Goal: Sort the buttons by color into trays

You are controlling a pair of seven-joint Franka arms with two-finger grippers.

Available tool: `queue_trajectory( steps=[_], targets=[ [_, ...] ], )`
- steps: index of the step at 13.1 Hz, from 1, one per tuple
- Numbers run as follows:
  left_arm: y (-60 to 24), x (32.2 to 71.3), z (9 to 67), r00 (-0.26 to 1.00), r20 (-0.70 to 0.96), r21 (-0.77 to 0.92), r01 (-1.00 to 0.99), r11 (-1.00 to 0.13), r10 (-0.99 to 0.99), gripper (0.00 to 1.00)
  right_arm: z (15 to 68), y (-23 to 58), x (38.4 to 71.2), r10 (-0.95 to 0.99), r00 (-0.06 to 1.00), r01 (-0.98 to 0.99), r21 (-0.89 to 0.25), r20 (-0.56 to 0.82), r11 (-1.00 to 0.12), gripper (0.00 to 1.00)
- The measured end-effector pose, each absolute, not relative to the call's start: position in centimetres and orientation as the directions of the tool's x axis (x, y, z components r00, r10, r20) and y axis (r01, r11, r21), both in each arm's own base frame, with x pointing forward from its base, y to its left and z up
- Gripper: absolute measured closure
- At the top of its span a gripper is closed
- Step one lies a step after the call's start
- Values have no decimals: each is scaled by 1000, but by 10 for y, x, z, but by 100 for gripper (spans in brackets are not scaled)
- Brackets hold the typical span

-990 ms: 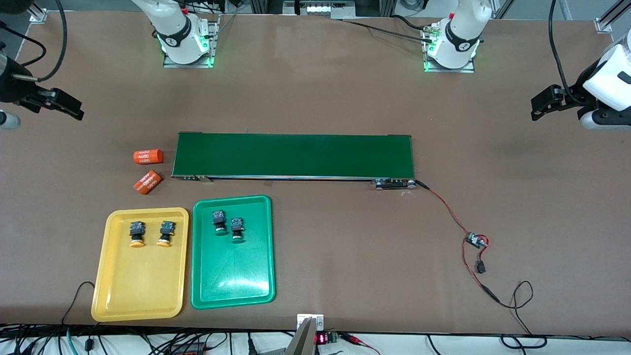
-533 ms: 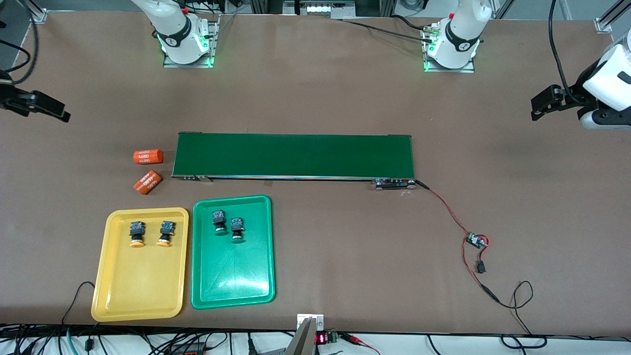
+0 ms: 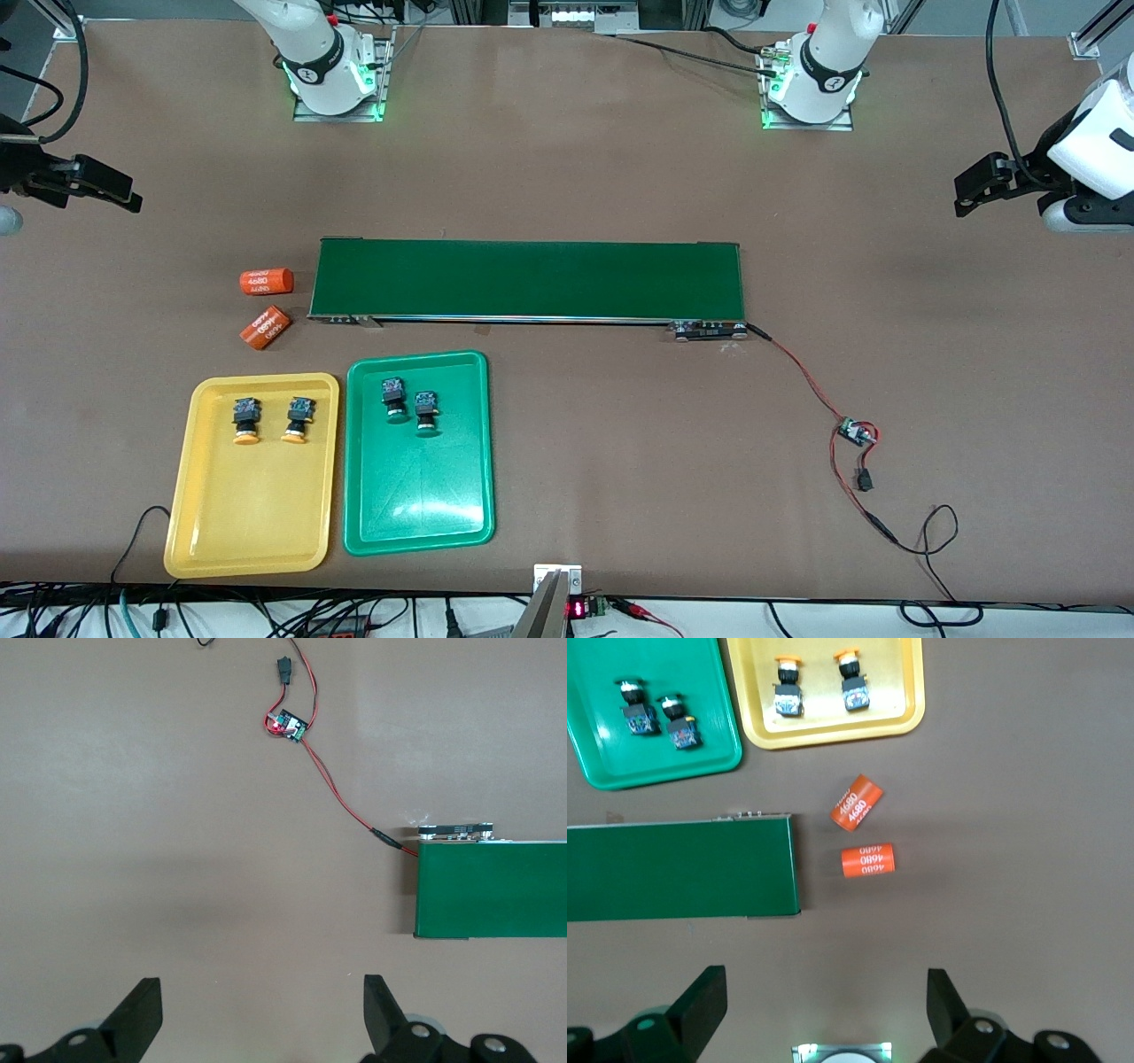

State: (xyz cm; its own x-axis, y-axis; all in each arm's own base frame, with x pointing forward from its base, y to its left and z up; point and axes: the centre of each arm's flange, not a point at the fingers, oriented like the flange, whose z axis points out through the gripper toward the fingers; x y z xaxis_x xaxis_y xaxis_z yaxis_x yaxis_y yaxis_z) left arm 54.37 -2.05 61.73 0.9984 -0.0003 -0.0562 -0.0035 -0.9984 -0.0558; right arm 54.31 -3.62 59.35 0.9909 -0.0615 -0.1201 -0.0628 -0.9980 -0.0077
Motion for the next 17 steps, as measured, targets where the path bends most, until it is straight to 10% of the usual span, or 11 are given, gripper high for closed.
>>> queue_trajectory(
  steps=[17],
  targets=[
    [-21,544,617,998,-56,-56,-3,-998,0,0,573,-36,559,-62,985,-63,-4,-158,-998,0]
  ],
)
